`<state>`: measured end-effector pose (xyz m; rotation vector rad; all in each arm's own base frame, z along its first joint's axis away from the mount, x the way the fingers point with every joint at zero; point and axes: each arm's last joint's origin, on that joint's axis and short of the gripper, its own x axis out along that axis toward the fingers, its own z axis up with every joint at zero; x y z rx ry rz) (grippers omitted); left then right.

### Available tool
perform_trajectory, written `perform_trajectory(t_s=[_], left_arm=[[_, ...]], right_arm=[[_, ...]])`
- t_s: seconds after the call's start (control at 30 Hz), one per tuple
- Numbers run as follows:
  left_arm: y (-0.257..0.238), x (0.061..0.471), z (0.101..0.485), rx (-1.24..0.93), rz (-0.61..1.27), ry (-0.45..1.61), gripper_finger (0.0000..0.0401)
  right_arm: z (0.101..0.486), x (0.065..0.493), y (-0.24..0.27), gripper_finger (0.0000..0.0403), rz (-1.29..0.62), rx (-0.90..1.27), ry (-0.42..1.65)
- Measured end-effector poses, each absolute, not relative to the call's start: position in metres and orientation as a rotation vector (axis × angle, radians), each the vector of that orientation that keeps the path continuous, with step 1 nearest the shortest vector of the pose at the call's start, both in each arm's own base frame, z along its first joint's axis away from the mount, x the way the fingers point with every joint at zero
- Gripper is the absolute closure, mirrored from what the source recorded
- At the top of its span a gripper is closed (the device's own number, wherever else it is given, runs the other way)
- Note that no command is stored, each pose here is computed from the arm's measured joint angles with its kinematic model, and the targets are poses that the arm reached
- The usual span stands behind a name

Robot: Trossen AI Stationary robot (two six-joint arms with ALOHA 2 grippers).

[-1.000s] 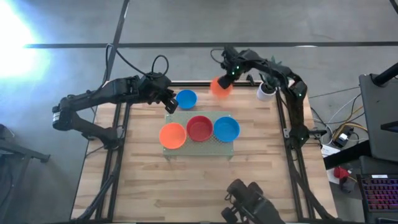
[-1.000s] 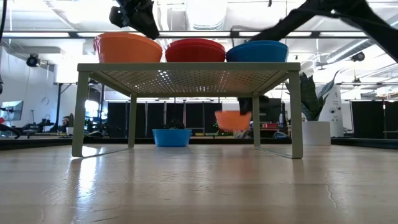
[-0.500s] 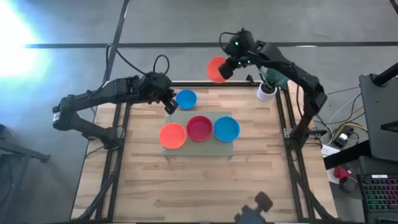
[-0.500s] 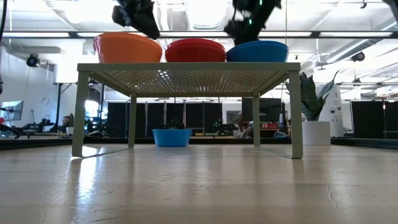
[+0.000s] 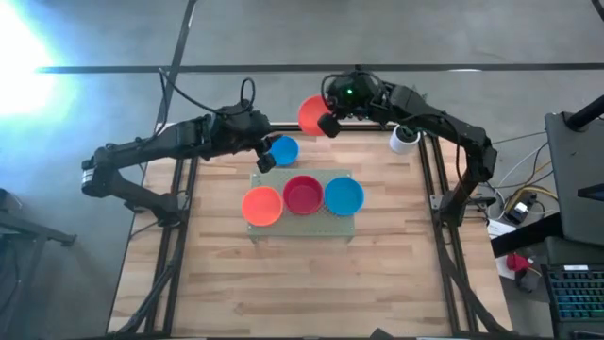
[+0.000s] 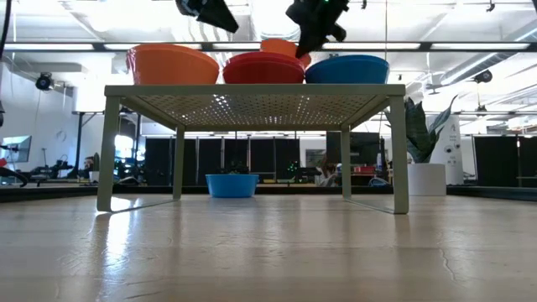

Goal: Pick & Place Mini bowls
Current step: Stack the orange bowl on top of the other orange bowls on the shelf

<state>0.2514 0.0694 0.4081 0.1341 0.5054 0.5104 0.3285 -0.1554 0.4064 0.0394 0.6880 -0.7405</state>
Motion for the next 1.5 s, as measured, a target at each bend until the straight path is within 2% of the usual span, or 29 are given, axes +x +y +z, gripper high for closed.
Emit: perform_trajectory(t_s=[0.37,0.77,1.5], left_arm=[[0.074,0.269,0.414,0.210,0.572,0.388,0.0323],[0.084,0.284,0.407,0.248,0.798,0.386,0.0323],[0.090,0.303,0.392,0.176,0.815,0.386,0.0323]], right_arm=[[0.406,0.341,-0.146,0.0395,-0.726,0.018,0.643],[0.402,0.347,-0.146,0.0395,-0.718,0.013,0.645],[0.402,0.347,-0.145,0.0394,-0.713,-0.001,0.642]])
